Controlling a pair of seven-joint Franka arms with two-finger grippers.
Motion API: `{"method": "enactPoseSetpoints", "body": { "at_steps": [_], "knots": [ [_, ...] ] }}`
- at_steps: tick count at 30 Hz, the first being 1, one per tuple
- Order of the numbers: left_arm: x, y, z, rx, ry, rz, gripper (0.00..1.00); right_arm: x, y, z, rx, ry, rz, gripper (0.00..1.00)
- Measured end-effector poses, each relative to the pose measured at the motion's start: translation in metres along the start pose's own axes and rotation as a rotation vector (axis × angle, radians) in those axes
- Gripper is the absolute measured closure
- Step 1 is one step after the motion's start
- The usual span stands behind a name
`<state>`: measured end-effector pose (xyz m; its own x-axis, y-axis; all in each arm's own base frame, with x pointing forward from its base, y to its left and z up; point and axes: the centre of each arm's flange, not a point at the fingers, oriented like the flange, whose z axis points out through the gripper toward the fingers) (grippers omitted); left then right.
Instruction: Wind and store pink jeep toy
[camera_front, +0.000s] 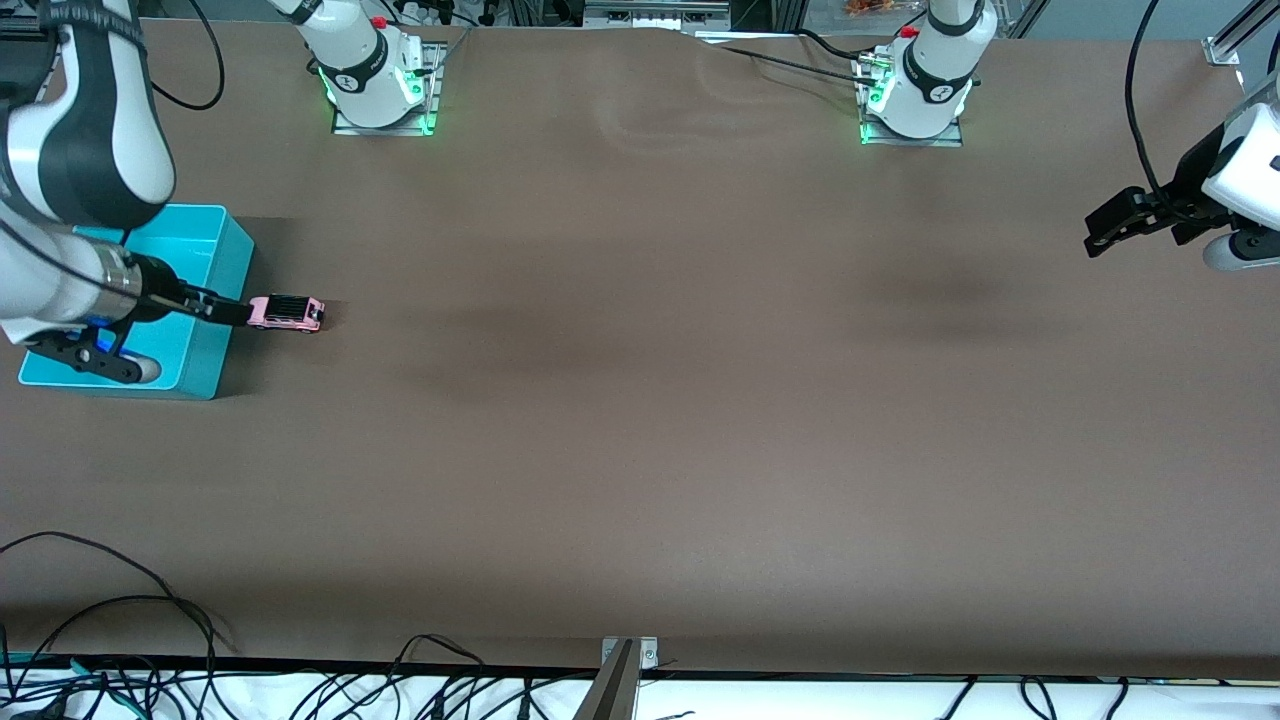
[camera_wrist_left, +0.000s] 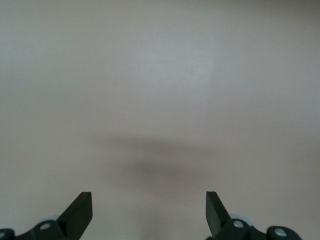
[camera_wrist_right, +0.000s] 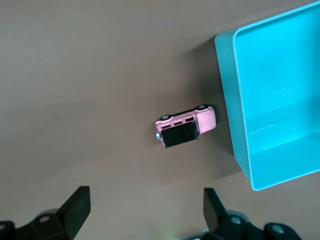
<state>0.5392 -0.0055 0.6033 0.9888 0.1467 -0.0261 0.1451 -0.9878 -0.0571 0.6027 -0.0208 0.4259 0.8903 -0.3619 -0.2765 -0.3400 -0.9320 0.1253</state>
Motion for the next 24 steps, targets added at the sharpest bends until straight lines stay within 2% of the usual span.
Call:
{"method": "enactPoseSetpoints", "body": {
  "at_steps": [8,24],
  "knots": [
    [0.001,0.000,-0.007,-0.002,0.014,0.001,0.00,0.012,0.007,0.056,0.001,-0.009,0.138,0.00],
    [0.005,0.003,-0.019,-0.006,0.041,0.004,0.00,0.000,0.011,0.158,0.001,-0.012,0.523,0.00]
  ]
}}
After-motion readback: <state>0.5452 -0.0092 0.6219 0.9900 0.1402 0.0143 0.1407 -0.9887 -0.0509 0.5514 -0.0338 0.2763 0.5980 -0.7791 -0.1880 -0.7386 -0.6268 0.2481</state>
